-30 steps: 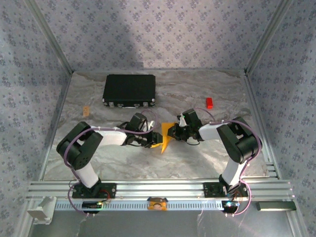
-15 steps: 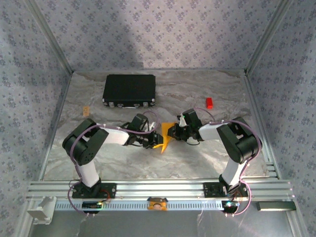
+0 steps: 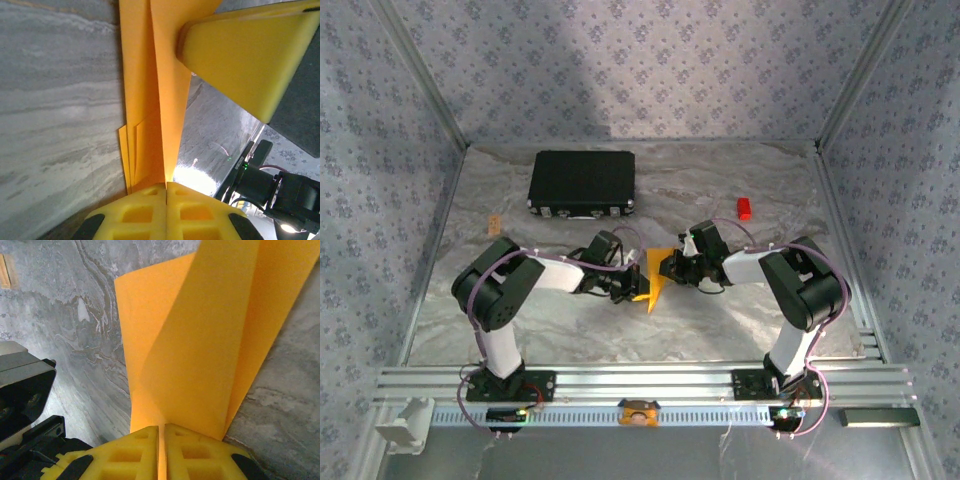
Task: Fold a paper plane with a square sheet of paper (pick it up from the middle)
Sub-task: Fold the wing for the fifth time at the center of the table.
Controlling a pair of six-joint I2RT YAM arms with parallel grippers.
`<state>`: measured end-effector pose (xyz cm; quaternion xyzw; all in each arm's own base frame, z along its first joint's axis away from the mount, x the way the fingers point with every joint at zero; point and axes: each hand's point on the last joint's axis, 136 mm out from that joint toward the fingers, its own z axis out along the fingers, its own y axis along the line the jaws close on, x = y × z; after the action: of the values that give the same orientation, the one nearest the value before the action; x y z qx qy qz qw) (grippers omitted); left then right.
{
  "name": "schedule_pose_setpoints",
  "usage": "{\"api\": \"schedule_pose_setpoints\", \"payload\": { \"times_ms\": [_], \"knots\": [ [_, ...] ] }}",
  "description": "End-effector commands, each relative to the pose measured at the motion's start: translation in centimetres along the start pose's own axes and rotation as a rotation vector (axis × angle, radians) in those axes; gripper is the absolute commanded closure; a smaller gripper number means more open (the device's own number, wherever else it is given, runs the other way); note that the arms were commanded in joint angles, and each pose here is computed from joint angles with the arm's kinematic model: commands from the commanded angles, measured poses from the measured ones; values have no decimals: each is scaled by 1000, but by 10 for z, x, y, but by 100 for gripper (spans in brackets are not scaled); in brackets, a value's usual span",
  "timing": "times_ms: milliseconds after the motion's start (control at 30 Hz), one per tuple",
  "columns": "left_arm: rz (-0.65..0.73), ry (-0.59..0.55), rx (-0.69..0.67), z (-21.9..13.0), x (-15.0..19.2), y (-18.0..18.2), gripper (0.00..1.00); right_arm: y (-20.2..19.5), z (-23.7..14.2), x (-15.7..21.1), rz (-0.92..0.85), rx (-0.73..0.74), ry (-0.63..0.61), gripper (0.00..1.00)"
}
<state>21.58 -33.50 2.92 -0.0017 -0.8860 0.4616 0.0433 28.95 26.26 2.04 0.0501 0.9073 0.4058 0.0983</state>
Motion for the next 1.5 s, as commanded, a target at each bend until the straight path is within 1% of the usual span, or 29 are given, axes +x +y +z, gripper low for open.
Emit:
{"api": "schedule_pose_setpoints", "payload": {
  "times_ms": [0, 67, 167, 200, 333, 433, 533, 567, 667, 767, 867, 900, 967, 1000, 1067, 1200, 1267, 1367, 1467],
  "knots": [
    [-15, 77, -24, 7, 17, 9, 91, -54, 10, 27, 59, 193, 57, 86],
    [-15, 81, -25, 8, 19, 10, 87, -54, 10, 27, 59, 194, 56, 86],
    [-9, 86, -22, 8, 20, 9, 86, -55, 10, 28, 59, 198, 58, 86],
    [-7, 90, -21, 8, 20, 9, 87, -55, 10, 27, 59, 197, 56, 86],
    [-9, 104, -26, 10, 24, 12, 97, -55, 10, 27, 59, 201, 56, 86],
    [-13, 115, -43, 10, 28, 17, 100, -57, 9, 28, 61, 207, 57, 86],
    [-9, 132, -59, 10, 33, 19, 100, -58, 9, 28, 61, 211, 56, 86],
    [-9, 141, -73, 9, 35, 22, 100, -58, 9, 28, 62, 214, 57, 86],
    [-9, 150, -117, 7, 40, 31, 94, -59, 8, 28, 61, 218, 57, 86],
    [-7, 161, -120, 7, 43, 32, 90, -59, 8, 28, 61, 220, 58, 86],
    [5, 172, -116, 7, 46, 29, 90, -58, 8, 29, 59, 220, 58, 86],
    [7, 177, -116, 7, 48, 30, 87, -59, 8, 28, 58, 220, 58, 86],
    [8, 179, -122, 6, 49, 32, 87, -59, 8, 29, 59, 223, 58, 86],
    [7, 181, -130, 6, 50, 34, 88, -59, 8, 28, 58, 222, 58, 86],
    [8, 192, -134, 6, 53, 35, 95, -59, 9, 28, 58, 223, 60, 86],
    [14, 210, -142, 7, 60, 38, 99, -60, 9, 29, 60, 226, 62, 86],
    [19, 216, -150, 8, 62, 40, 98, -59, 9, 29, 57, 227, 61, 86],
    [13, 223, -156, 7, 67, 43, 90, -60, 9, 29, 56, 230, 63, 86],
    [15, 220, -179, 4, 68, 47, 88, -60, 8, 29, 59, 232, 60, 86]
  ]
}}
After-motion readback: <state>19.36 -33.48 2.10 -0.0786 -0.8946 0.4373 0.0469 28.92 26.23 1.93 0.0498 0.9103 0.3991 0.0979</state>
